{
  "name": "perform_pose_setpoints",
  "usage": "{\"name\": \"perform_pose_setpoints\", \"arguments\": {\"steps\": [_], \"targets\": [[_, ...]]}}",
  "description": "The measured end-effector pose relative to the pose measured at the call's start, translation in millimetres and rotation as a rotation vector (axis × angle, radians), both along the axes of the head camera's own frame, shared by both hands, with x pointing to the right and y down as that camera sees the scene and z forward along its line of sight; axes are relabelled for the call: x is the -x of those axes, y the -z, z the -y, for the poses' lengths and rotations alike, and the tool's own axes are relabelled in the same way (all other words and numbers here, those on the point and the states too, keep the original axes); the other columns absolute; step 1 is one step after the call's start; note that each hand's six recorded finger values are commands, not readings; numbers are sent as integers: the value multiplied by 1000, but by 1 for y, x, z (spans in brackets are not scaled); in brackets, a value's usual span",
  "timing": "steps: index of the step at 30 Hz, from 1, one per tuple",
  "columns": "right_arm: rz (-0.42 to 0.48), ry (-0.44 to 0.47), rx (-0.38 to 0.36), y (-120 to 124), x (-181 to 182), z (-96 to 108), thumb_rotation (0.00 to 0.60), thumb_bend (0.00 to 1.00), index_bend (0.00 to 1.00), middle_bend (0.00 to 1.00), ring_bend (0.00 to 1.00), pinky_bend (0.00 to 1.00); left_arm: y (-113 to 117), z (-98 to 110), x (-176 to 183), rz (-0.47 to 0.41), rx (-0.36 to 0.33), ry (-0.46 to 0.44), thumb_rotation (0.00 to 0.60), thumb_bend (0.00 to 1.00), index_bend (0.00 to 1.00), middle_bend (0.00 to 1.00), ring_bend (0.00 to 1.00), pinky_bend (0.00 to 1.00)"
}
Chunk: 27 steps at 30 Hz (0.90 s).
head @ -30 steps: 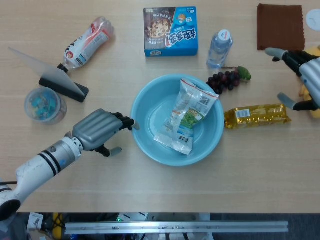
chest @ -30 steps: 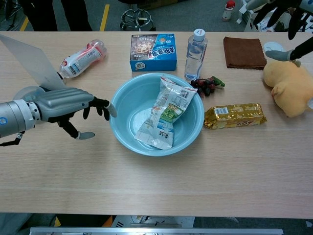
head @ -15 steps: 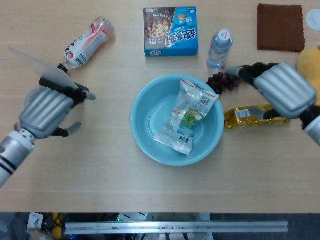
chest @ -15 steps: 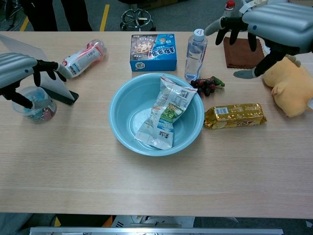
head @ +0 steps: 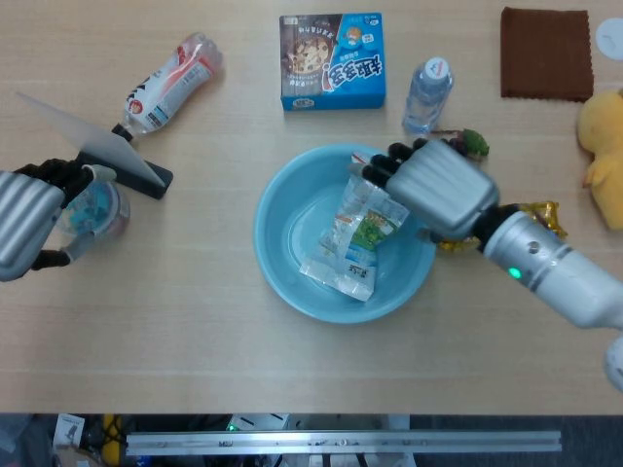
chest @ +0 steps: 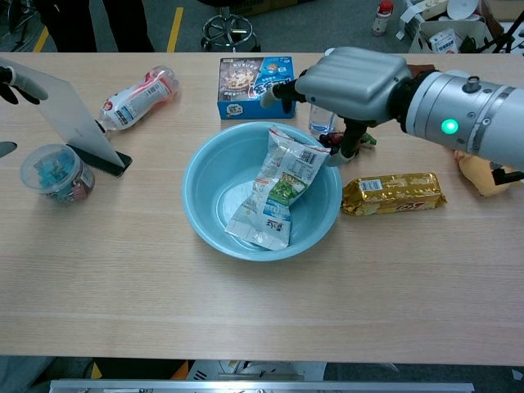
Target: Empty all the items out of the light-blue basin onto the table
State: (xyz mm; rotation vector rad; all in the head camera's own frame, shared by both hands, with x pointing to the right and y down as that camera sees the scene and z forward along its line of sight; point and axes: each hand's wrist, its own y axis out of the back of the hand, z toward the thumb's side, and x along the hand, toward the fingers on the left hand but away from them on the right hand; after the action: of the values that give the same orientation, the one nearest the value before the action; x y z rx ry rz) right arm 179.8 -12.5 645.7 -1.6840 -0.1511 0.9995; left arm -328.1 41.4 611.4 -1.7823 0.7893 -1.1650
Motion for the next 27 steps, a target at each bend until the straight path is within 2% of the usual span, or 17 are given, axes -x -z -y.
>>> {"name": "perform_pose_setpoints", "arguments": {"steps": [7, 12, 21, 27], "targets": [[-80, 110, -32, -27, 40, -10, 600, 0, 169, 304, 249, 439, 5, -7, 7, -8, -1, 15, 600, 308, 232, 278, 302, 431], [-137, 171, -88, -44, 64, -15, 600, 0, 168, 304, 247, 439, 8, -10, 14, -13, 1, 34, 600, 308, 230, 278, 301, 427], [-268, 223, -122, -75, 67, -24, 600, 0, 168, 304, 242, 439, 10, -17, 26, -9, 21, 56, 600, 308, 226, 272, 298, 420], [-314, 245, -129, -85, 64, -29, 600, 0, 168, 304, 242, 439, 9, -18, 28, -9, 29, 55, 600, 309, 223, 268, 297, 418]]}}
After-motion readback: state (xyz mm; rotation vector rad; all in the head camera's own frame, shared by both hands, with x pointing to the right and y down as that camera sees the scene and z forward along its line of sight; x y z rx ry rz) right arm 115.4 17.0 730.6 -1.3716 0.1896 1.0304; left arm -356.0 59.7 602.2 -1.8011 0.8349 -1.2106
